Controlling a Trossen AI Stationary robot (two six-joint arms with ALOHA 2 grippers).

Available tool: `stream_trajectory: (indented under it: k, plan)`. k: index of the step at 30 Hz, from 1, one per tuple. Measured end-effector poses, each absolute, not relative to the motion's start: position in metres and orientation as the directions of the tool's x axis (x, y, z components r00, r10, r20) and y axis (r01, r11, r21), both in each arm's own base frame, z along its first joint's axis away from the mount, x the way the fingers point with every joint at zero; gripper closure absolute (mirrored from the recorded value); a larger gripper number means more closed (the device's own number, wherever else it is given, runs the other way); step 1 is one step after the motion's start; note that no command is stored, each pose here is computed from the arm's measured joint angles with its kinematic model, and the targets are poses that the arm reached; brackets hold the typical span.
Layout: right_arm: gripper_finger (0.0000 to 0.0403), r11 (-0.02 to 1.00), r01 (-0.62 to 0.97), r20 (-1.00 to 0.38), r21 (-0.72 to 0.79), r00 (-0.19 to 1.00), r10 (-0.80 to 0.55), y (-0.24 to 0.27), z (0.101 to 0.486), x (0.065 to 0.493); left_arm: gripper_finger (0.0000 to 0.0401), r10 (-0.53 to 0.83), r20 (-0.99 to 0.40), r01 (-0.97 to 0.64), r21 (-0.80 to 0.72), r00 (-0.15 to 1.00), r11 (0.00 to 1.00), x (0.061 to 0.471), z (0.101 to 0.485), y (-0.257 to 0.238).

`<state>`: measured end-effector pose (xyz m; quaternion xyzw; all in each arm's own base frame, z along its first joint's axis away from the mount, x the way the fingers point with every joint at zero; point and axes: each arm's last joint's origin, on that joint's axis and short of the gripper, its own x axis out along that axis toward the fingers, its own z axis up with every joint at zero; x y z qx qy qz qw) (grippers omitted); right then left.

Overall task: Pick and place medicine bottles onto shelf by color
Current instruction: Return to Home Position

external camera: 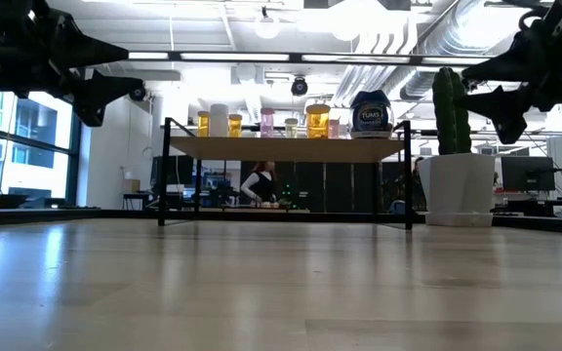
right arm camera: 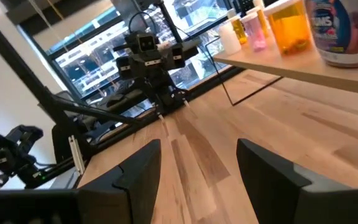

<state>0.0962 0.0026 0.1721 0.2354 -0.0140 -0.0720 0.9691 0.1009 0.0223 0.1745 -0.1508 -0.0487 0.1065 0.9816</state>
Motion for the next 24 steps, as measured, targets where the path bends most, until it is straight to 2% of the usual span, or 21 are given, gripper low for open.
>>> stream_trajectory:
  k: [24]
  plan:
    - [0.0201, 0.884, 0.125, -0.013, 0.451, 0.991, -0.134, 0.003, 0.1716, 0.0964, 0.0158, 0.224, 0.063, -0.195, -0.306, 0.973, 0.932, 0.1009, 0.1745, 0.0223]
